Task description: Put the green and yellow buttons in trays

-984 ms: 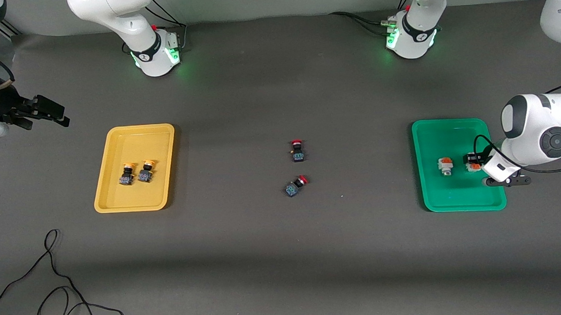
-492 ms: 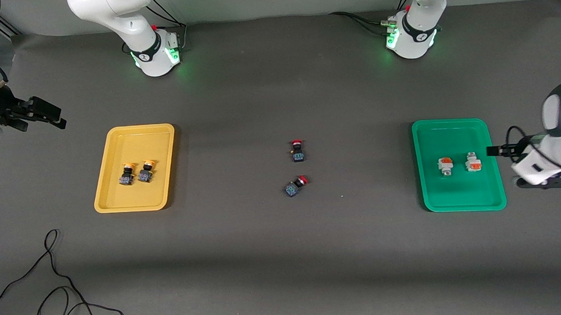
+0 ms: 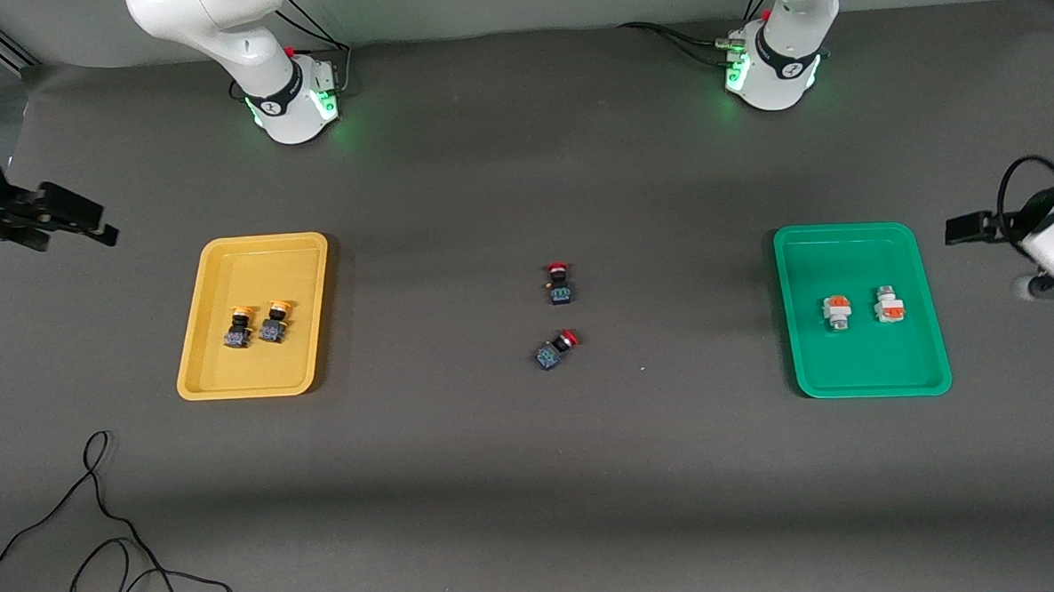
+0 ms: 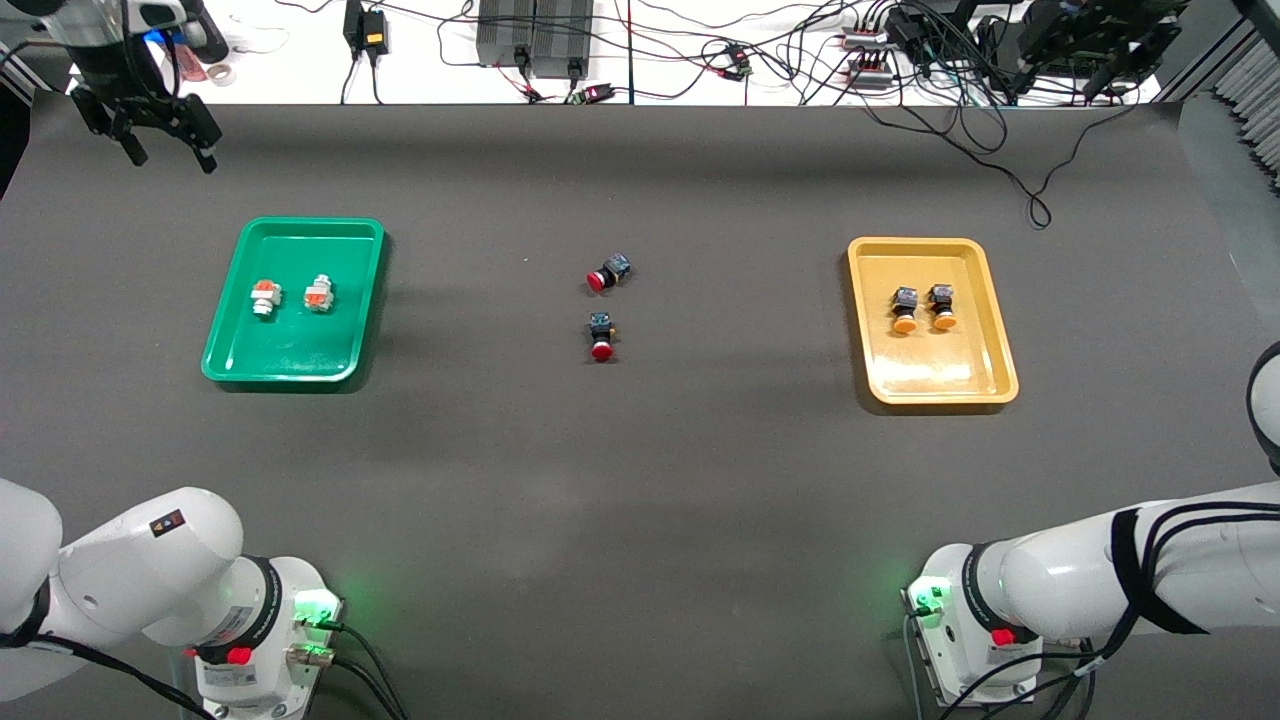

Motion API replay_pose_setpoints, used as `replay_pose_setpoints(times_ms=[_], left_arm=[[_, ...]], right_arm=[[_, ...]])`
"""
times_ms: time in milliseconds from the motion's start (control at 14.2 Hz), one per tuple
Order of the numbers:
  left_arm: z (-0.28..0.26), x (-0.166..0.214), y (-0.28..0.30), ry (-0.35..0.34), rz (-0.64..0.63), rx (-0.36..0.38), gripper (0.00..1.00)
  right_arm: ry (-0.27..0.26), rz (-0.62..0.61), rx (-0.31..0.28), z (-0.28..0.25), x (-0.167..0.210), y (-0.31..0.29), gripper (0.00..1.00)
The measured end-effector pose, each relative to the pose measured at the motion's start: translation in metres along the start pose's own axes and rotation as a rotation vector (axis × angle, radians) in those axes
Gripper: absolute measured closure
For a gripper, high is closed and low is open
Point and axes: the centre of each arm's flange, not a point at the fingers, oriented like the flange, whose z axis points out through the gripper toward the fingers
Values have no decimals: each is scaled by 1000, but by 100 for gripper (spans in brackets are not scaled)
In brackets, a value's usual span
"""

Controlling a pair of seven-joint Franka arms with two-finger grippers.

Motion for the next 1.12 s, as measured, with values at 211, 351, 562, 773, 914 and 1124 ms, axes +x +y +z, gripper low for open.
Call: replay_pose_setpoints(times_ms=[211, 351, 562, 773, 914, 1124], left_arm=[[-30, -16, 19, 59, -4, -21, 0], [-46, -25, 39, 88, 11, -12, 0], [-59, -32, 65, 112, 39, -11, 0], [-64, -34, 81, 120, 42, -8, 0], [-64, -34, 84, 121, 44, -7, 0], [-64, -34, 87, 121, 49, -7, 0]], right_arm=[[-14, -22, -11, 4, 1, 5, 0], [-24, -28, -18, 9, 4, 5, 0], [-31, -27, -21, 13, 7, 6, 0], [-35, -23, -24, 15, 8, 8, 0], [-37, -19, -25, 16, 9, 10, 0], [-42, -18, -26, 19, 11, 10, 0]])
